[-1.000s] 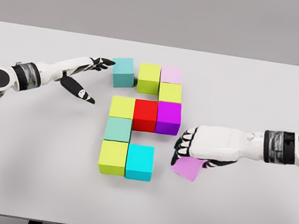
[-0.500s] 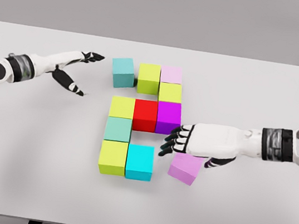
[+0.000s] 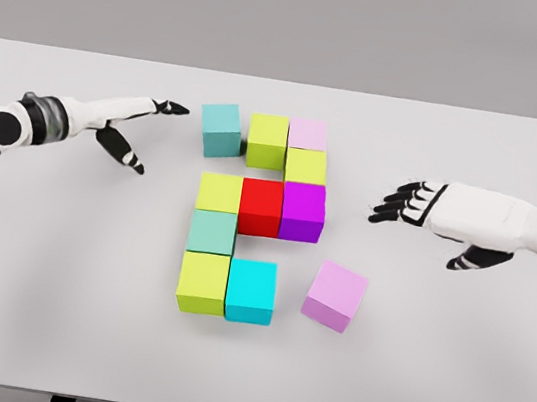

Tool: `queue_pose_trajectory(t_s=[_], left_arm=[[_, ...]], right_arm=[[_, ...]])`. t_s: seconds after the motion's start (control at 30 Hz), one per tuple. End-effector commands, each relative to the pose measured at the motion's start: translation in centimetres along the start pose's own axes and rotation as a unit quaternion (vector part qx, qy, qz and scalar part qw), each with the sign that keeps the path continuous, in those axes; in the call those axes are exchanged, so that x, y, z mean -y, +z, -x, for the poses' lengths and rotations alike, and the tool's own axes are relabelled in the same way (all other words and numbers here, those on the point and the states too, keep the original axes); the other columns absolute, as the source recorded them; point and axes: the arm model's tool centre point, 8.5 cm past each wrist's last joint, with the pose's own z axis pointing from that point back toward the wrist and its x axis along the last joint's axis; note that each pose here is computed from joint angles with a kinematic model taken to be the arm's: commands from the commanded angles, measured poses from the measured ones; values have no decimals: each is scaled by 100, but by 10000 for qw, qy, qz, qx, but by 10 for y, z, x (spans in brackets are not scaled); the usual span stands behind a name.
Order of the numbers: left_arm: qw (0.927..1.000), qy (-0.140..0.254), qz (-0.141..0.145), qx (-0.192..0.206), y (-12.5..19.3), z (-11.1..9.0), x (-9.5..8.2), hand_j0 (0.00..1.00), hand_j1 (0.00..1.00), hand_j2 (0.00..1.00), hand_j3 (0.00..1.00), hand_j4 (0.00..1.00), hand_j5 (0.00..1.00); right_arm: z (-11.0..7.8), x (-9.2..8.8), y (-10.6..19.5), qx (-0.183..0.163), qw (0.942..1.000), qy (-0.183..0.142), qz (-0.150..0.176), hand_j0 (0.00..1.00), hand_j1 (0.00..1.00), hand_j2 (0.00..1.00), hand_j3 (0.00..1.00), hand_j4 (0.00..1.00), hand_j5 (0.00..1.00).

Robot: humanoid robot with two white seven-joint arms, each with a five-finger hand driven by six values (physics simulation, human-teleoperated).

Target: Assemble the squares on the desktop into the number 2

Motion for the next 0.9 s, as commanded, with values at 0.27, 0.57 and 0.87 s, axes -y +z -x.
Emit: queue_pose_trajectory(t_s=[0.27,0.57,0.87], left_arm=[[10000,-5,-2,86,-5,-7,0,100,100,100,100,100,100],[9998,-91,27,175,-9,-14,1,100,100,100,100,100,100],[9988,-263,39,423,-9,-20,1,100,100,100,100,100,100]], right_arm=[[8,-36,10,-404,9966,148,-701,100,100,100,100,100,100],[-2,-53,5,-339,9925,383,-1113,100,100,100,100,100,100],[-22,-60,-11,23,9921,425,-1181,100,100,100,100,100,100]])
